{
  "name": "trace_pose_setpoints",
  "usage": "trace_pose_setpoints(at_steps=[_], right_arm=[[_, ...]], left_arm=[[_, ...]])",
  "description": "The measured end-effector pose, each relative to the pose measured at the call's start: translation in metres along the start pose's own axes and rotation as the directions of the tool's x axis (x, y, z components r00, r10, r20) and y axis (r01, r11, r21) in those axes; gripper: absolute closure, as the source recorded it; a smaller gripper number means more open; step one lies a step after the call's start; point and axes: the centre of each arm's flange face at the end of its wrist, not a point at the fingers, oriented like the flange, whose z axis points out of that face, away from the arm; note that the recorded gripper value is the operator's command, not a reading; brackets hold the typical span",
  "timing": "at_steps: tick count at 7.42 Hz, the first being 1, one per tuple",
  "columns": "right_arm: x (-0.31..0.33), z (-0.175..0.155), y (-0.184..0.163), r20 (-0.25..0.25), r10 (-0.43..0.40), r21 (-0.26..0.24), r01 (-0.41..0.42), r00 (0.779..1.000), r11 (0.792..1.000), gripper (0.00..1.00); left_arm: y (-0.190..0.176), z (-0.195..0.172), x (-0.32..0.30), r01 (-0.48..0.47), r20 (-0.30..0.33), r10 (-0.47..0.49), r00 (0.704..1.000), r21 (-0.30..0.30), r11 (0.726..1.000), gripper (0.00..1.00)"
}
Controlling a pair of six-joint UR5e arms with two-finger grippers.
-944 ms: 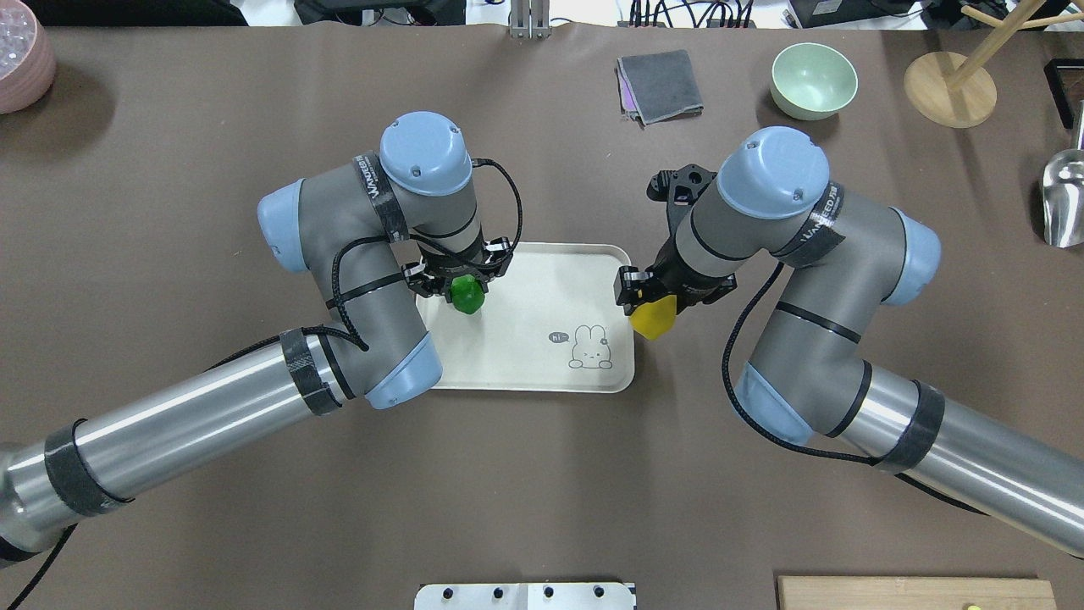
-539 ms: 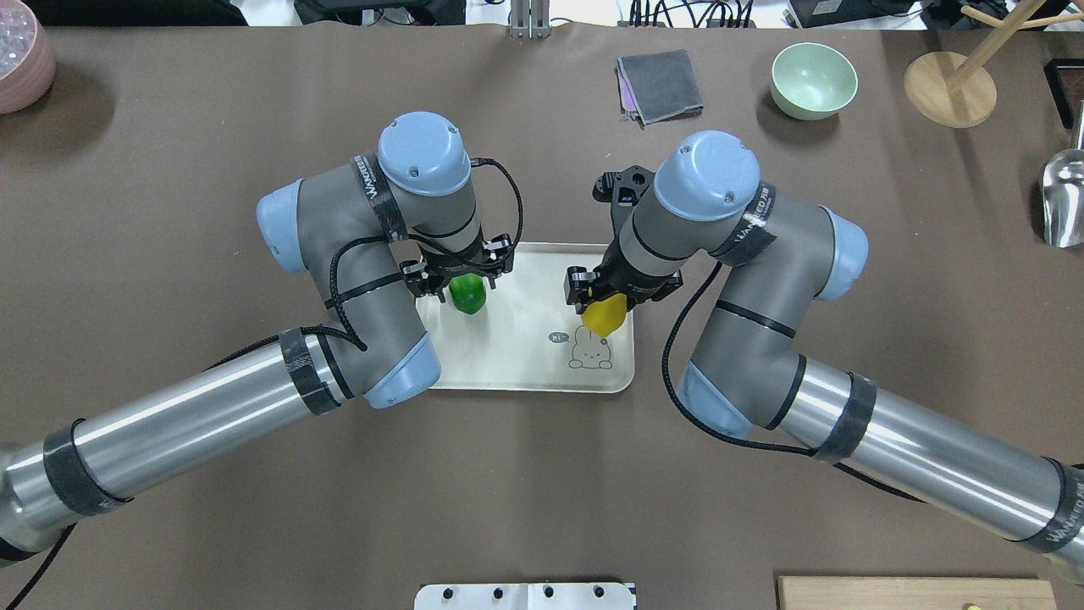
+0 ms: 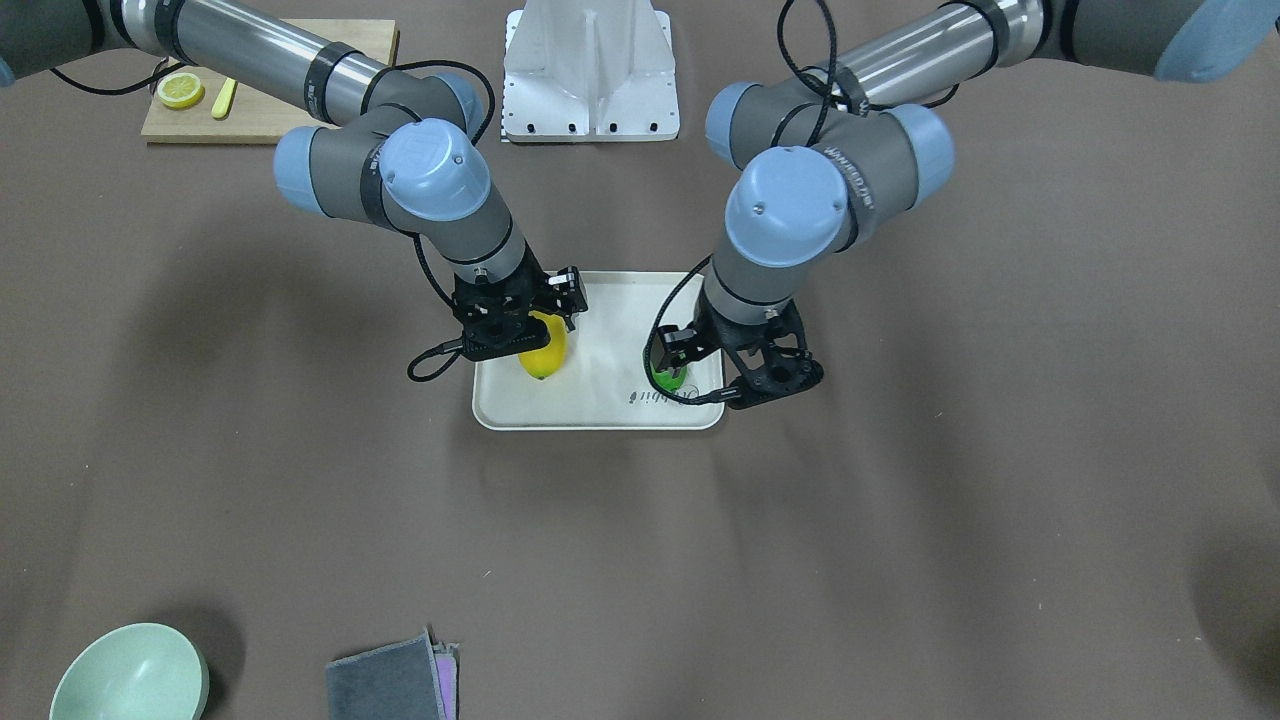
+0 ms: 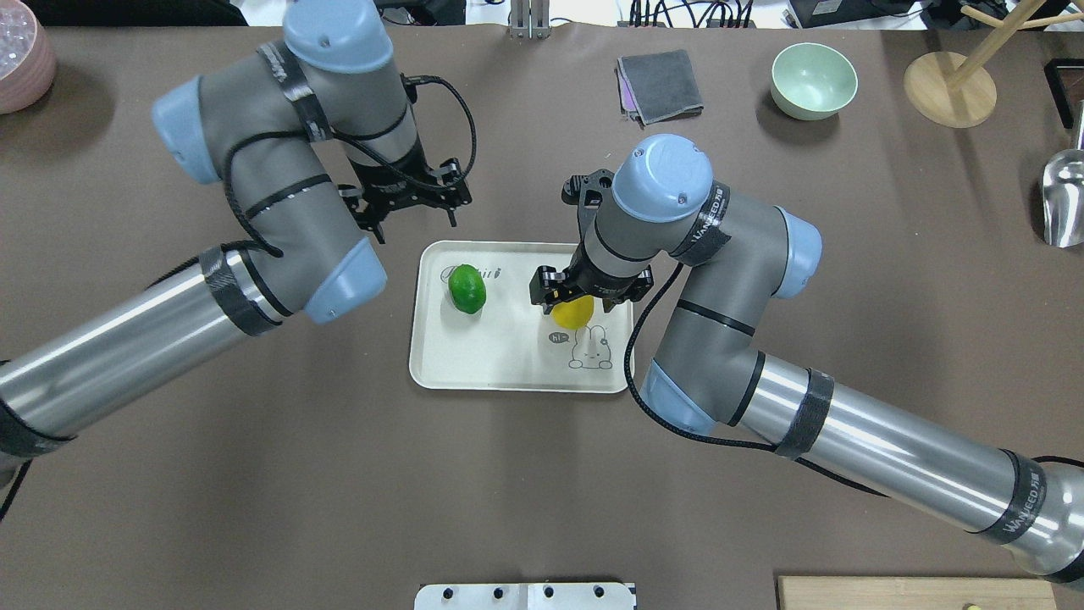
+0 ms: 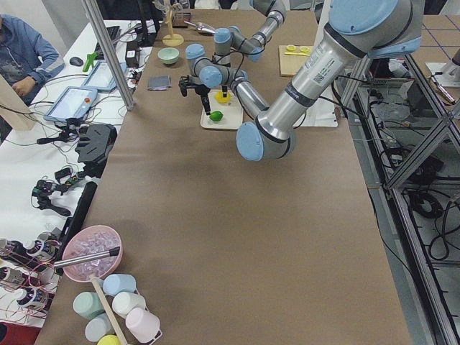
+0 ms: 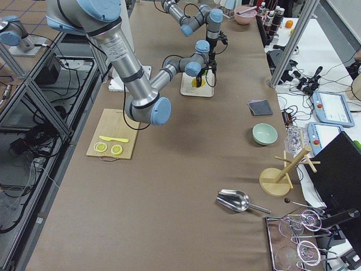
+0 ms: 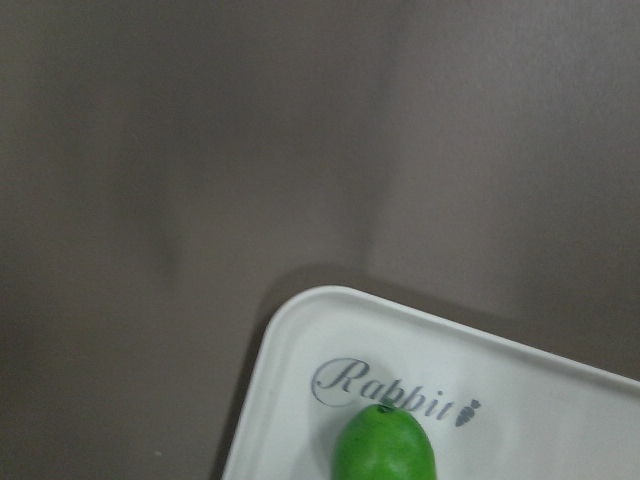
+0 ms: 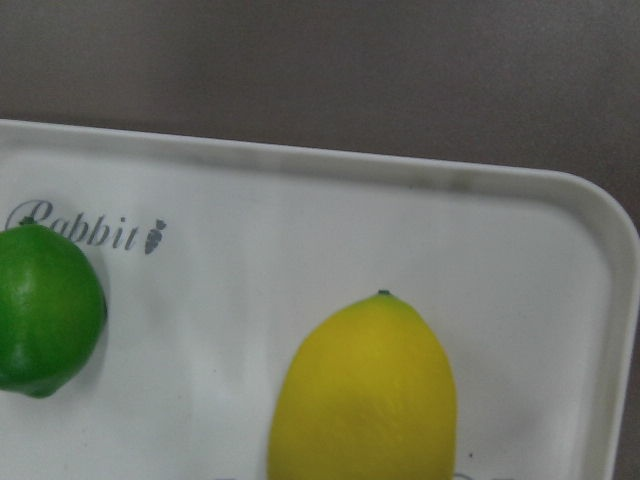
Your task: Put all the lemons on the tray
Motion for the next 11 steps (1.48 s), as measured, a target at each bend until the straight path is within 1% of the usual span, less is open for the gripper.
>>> trace_pose_setpoints(at_steps=[1, 2, 3, 5, 6, 7, 9, 10, 11], right_arm=[[0.001, -0.005, -0.002, 0.004, 0.003, 0.006, -0.003, 1.000, 1.000, 0.00], [0.011, -0.019, -0.011, 0.004, 0.017, 0.022, -0.017, 1.000, 1.000, 0.00], [0.034, -0.037, -0.022, -0.010, 0.045, 0.047, -0.045, 0.999, 0.998, 0.00], [0.087, -0.092, -0.045, -0.086, 0.132, 0.092, -0.124, 0.988, 0.988, 0.00], [0.111, -0.124, -0.053, -0.140, 0.151, 0.106, -0.137, 0.979, 0.985, 0.00], [0.139, -0.153, -0.056, -0.199, 0.133, 0.104, -0.114, 0.971, 0.988, 0.00], [0.227, -0.201, -0.054, -0.295, 0.031, 0.075, -0.009, 0.955, 0.997, 0.00], [0.285, -0.224, -0.055, -0.330, -0.019, 0.055, 0.039, 0.944, 0.998, 0.00], [0.345, -0.249, -0.055, -0.351, -0.050, 0.032, 0.065, 0.935, 0.997, 0.00]], left_arm=[[-0.020, -0.013, -0.042, -0.043, 0.018, 0.044, 0.999, -0.004, 0.999, 0.02], [-0.039, -0.015, -0.090, -0.088, 0.033, 0.088, 0.996, -0.021, 0.996, 0.02], [-0.058, -0.013, -0.139, -0.135, 0.050, 0.137, 0.989, -0.034, 0.990, 0.02], [-0.087, -0.006, -0.229, -0.222, 0.082, 0.226, 0.971, -0.052, 0.974, 0.02], [-0.096, -0.008, -0.264, -0.235, 0.074, 0.238, 0.968, -0.055, 0.971, 0.02], [-0.103, -0.011, -0.308, -0.242, 0.052, 0.246, 0.968, -0.063, 0.968, 0.02], [-0.115, -0.034, -0.412, -0.266, 0.002, 0.267, 0.964, -0.062, 0.962, 0.02], [-0.114, -0.047, -0.467, -0.276, -0.023, 0.275, 0.961, -0.053, 0.960, 0.02], [-0.110, -0.059, -0.513, -0.291, -0.036, 0.290, 0.956, -0.043, 0.956, 0.02]])
